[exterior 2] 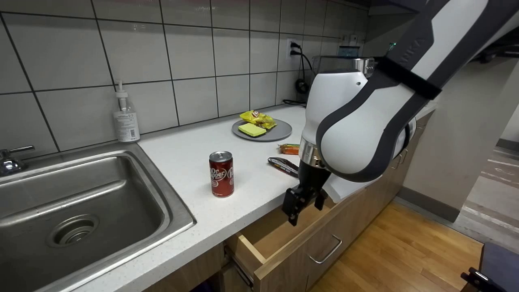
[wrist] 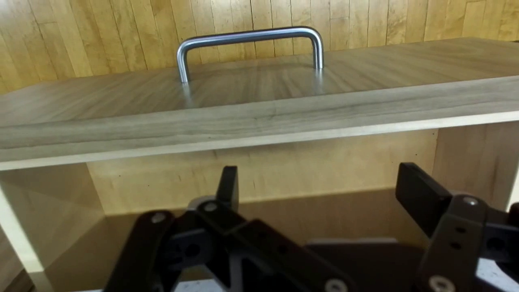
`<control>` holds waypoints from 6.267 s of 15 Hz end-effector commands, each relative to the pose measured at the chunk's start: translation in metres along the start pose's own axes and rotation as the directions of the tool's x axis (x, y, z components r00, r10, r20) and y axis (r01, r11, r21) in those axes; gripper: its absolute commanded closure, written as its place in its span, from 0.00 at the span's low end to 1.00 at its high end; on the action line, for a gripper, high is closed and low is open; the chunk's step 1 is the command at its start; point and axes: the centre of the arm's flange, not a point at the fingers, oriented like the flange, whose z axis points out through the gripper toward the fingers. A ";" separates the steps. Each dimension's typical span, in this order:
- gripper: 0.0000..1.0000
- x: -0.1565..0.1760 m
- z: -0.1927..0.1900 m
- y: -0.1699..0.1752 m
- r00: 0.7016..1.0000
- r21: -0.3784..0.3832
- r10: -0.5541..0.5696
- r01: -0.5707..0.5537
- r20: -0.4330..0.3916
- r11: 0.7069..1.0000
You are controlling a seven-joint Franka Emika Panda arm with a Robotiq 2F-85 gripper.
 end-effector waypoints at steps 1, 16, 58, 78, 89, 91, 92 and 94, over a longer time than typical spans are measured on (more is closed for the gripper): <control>0.00 0.007 0.010 0.001 1.000 -0.019 0.009 -0.009 0.005 1.000; 0.00 0.009 0.036 0.001 0.999 -0.019 0.019 -0.018 0.031 1.000; 0.00 -0.131 -0.005 0.007 0.989 -0.025 0.077 -0.075 0.128 0.997; 0.00 -0.111 -0.065 0.015 0.994 -0.001 0.092 -0.092 0.055 0.996; 0.00 -0.053 -0.120 0.023 0.995 -0.016 0.097 -0.097 -0.005 0.995; 0.00 -0.039 -0.128 0.026 0.996 -0.015 0.089 -0.089 -0.019 0.996; 0.00 -0.033 -0.132 0.028 0.996 -0.014 0.088 -0.088 -0.024 0.996; 0.00 -0.019 -0.141 0.035 0.996 -0.010 0.082 -0.082 -0.029 0.997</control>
